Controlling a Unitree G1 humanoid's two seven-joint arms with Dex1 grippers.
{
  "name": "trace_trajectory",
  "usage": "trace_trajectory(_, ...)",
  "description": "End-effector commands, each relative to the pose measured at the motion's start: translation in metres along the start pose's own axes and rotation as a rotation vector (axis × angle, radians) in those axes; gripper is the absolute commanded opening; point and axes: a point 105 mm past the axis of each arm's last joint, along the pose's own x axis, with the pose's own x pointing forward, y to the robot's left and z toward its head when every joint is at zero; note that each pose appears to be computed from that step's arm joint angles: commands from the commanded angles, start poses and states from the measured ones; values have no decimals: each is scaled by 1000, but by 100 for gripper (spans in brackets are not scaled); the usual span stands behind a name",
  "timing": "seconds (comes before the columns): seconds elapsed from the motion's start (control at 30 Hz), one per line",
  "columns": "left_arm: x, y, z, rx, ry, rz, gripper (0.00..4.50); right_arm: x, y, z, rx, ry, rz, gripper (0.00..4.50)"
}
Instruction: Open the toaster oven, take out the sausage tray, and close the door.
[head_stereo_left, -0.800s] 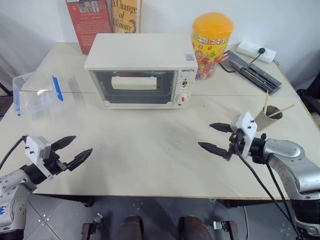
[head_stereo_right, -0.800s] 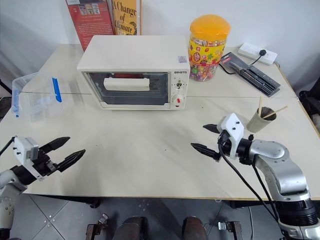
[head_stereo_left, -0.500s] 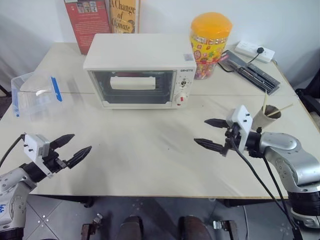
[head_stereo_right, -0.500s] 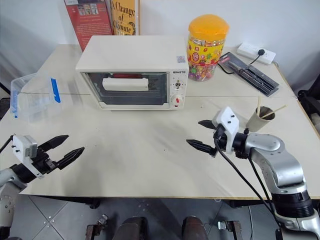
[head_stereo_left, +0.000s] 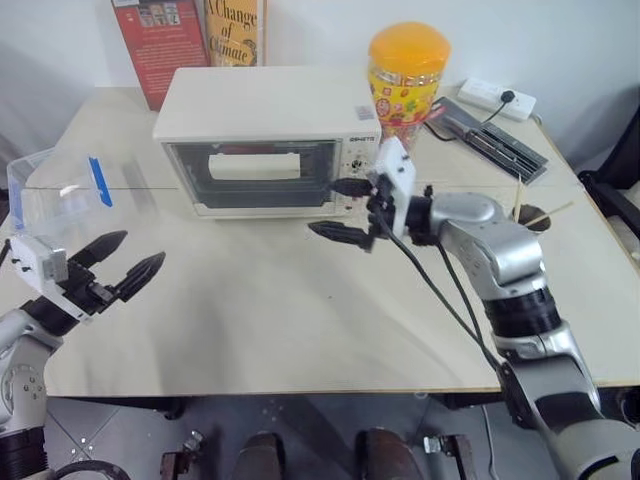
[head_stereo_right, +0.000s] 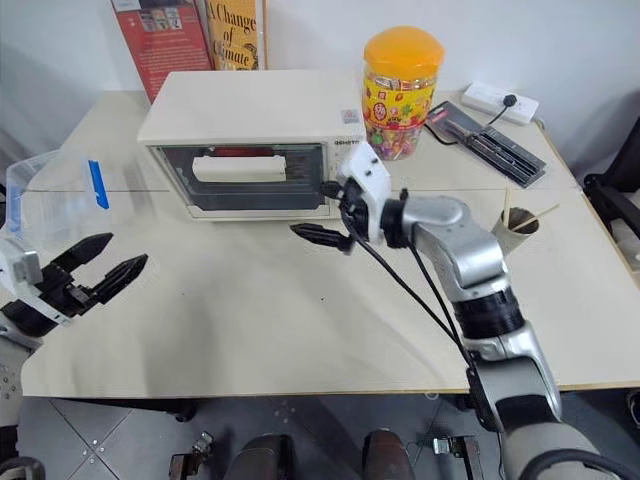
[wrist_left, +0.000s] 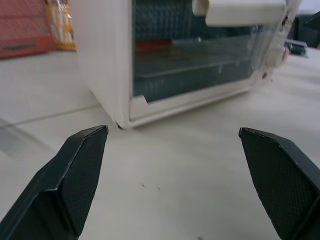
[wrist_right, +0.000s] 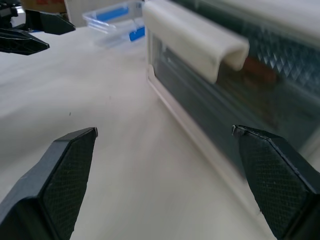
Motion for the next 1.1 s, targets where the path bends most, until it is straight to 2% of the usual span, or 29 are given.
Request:
trace_trajectory(0.03,2,5,22,48,-58,6,447,18,-6,18,-79,-44,42,450)
trace_trajectory(0.23,9,8,29,49,-90,7,447,46,3,39,-146,-95,158,450)
trace_trajectory(0.37,12,11,33,54,-101,17,447,51,15,50,-156,-124,231,450)
trace_trajectory(0.47,12,17,41,53,-110,38,447,46,32,47,-162,-108,324,450)
trace_trajectory(0.67,6,18,70,38,-188,-8,447,33,46,29,-160,-42,369,450)
trace_trajectory(0.77,-3,9,77,-1,-188,-98,389,31,50,22,-147,-28,365,450)
trace_trajectory(0.97,-4,10,81,-32,-149,-150,205,28,58,16,-127,-27,365,450)
trace_trajectory(1.0,-2,11,81,-33,-147,-151,163,29,60,15,-124,-27,367,450)
trace_trajectory(1.1,10,18,78,-22,-129,-133,89,31,67,14,-104,-40,364,450)
